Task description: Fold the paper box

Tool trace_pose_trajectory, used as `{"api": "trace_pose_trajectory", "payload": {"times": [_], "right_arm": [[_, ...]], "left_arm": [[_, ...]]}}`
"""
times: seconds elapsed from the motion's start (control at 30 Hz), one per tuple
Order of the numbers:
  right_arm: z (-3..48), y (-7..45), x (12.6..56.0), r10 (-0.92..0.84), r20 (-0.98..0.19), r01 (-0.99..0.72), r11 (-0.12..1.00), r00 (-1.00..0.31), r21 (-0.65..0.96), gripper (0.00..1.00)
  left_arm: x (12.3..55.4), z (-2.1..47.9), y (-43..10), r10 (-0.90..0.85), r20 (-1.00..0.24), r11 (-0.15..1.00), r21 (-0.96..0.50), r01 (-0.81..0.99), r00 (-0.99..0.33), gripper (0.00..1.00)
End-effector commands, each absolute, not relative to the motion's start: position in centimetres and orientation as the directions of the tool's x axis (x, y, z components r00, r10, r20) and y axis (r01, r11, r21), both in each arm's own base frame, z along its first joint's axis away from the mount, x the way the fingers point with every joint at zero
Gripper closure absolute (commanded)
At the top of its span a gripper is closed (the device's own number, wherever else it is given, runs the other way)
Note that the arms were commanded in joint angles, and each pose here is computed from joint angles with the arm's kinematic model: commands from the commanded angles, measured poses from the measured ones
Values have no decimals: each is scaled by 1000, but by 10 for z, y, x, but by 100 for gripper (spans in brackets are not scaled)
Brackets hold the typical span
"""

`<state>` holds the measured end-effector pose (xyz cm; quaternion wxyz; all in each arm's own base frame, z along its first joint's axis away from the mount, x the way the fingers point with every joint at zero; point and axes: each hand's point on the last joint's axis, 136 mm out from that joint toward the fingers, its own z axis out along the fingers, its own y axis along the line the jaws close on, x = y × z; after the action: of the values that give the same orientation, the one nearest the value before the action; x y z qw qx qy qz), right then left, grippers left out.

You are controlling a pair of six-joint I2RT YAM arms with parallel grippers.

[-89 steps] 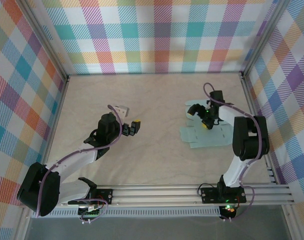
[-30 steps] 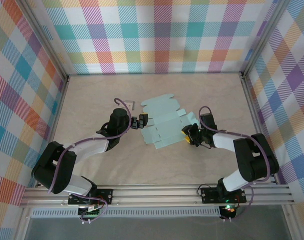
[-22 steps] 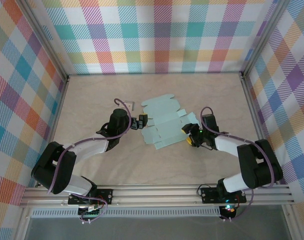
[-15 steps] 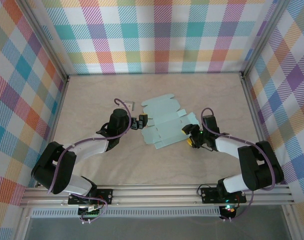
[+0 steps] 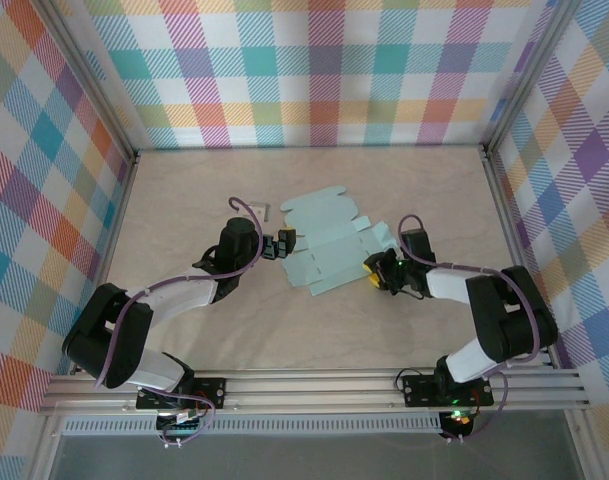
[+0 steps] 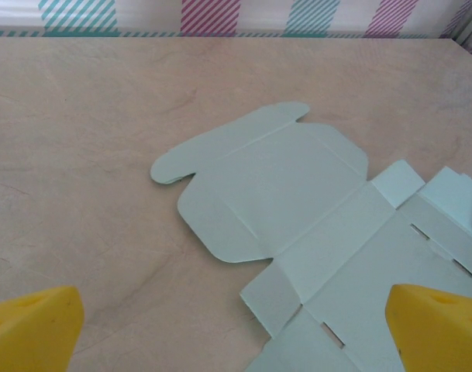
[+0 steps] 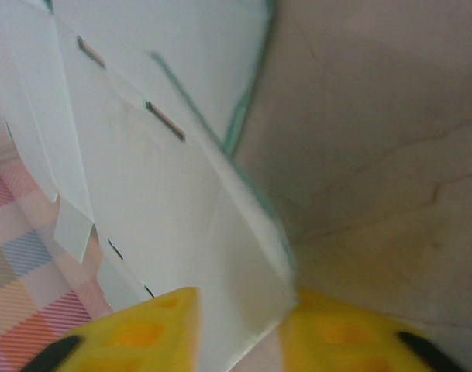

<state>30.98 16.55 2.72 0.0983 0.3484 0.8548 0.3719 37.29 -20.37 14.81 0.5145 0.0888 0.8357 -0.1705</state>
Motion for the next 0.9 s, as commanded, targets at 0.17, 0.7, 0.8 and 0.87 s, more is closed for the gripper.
{"api": "trace_pose_trajectory", "payload": {"times": [0.17, 0.7, 0.8, 0.87], "right_arm": [[41, 158, 344, 475, -34, 328, 657, -879, 678, 100], [59, 137, 336, -345, 88, -283, 869, -935, 405, 100], [67, 131, 352, -359, 69, -315, 883, -931, 349, 100], [72, 134, 363, -350, 31, -319, 883, -936, 345, 97]], "left_arm": [[361, 156, -197, 39, -890, 930, -134, 343, -454, 0], [353, 139, -216, 124, -795, 890, -175, 420, -594, 0], [348, 122, -227, 102, -738, 871, -258, 419, -667, 1], [339, 110, -237, 66, -693, 849, -339, 406, -718, 5]]}}
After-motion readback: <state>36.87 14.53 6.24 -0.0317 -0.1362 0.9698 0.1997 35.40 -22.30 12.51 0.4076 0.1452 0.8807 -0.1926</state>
